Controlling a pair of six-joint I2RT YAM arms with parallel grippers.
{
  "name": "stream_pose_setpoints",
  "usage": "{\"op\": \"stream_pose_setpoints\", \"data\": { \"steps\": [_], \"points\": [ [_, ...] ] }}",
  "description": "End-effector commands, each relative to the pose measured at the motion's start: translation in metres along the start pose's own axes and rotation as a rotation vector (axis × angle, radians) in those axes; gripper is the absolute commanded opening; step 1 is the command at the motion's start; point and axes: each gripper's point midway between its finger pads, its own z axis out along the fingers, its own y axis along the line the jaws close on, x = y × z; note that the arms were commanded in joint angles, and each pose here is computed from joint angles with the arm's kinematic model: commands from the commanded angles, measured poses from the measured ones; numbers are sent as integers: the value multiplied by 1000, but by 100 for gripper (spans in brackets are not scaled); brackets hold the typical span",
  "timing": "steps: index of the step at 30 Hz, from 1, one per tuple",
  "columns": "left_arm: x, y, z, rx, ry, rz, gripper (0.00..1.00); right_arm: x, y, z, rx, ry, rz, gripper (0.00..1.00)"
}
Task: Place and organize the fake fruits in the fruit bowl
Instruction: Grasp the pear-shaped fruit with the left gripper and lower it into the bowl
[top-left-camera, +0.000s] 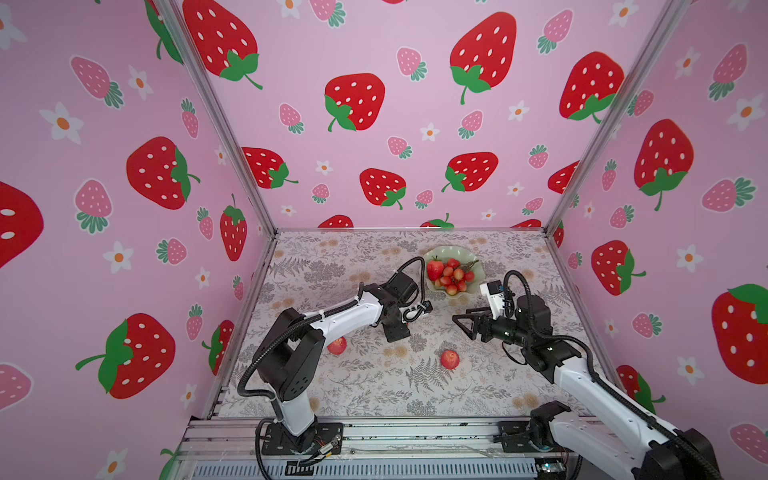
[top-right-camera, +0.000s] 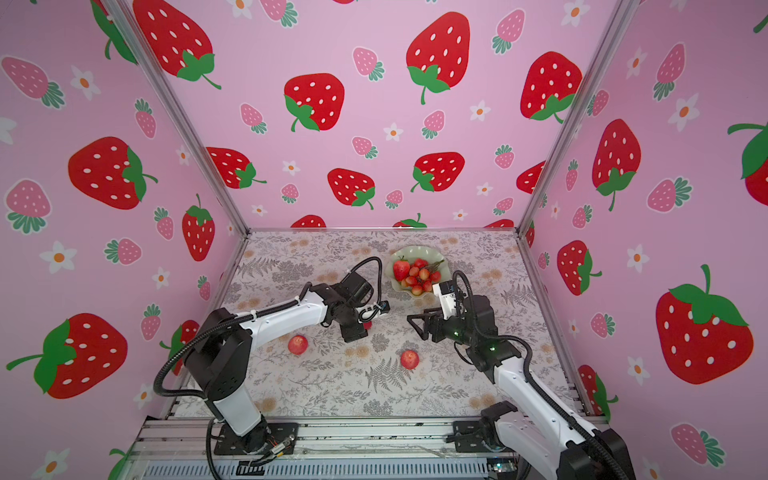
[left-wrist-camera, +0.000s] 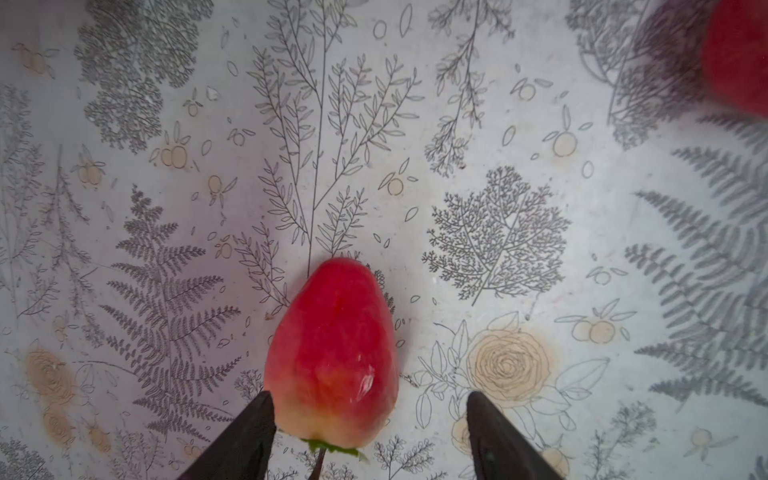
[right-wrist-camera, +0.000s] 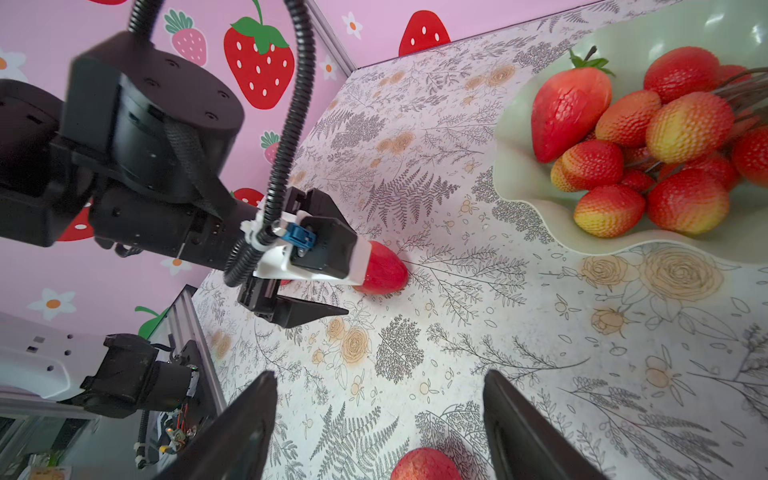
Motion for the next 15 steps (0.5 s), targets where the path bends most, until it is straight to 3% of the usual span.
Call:
{"op": "stream_pose_setpoints", "data": {
  "steps": [1, 15],
  "points": [
    [1, 6, 9, -23, 24, 27, 75, -7, 9, -3, -28, -29, -38, 79],
    [-3, 9, 31, 6, 22, 14, 75, -9, 9, -2, -36, -36, -26, 79]
  ]
}}
